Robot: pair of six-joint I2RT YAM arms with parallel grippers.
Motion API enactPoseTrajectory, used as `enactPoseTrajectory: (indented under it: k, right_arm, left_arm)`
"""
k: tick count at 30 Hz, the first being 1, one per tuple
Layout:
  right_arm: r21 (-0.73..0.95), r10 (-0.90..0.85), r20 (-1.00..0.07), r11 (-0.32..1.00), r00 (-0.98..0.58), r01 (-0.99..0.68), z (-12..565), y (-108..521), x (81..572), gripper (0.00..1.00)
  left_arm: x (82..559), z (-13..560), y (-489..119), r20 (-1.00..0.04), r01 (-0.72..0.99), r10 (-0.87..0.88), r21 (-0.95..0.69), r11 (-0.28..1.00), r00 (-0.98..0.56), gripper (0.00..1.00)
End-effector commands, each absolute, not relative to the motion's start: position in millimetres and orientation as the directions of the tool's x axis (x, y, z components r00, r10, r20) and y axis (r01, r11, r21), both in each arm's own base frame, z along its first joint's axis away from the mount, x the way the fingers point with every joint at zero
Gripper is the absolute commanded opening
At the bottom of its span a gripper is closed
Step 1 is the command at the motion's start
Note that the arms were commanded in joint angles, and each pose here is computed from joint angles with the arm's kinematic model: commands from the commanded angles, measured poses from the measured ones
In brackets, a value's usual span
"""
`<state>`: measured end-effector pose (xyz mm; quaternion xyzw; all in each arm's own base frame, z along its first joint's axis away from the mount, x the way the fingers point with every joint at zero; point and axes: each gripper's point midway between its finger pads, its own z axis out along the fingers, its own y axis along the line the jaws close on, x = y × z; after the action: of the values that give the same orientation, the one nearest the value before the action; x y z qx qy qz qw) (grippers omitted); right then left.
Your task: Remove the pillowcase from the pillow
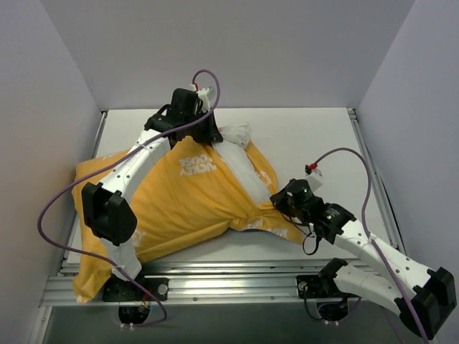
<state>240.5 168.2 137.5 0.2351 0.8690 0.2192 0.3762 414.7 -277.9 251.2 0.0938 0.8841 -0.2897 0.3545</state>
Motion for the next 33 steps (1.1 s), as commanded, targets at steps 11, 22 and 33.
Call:
enactPoseTrajectory:
  k: [11,22,33]
  right_arm:
    - [0.570,0.489,-0.496,0.807,-0.717,0.157,83,160,211,0.00]
    - [0.581,0.420,-0.579,0.814,-0.699,0.008,116,192,252,0.00]
    - [0.595,0.412,-0.583,0.803,-0.700,-0.024,115,196,261,0.00]
  left_arm:
    - [460,281,-226,-0.755,0.423,-0.065,-0.434,0.796,-0.653,0.11]
    - [339,320,-337,-0.925,0.797,0.336,0.065,0.601,-0.178,0.85]
    - [281,231,-407,-0.768,0.911,0.640,0.271,0.310,0.010,0.90]
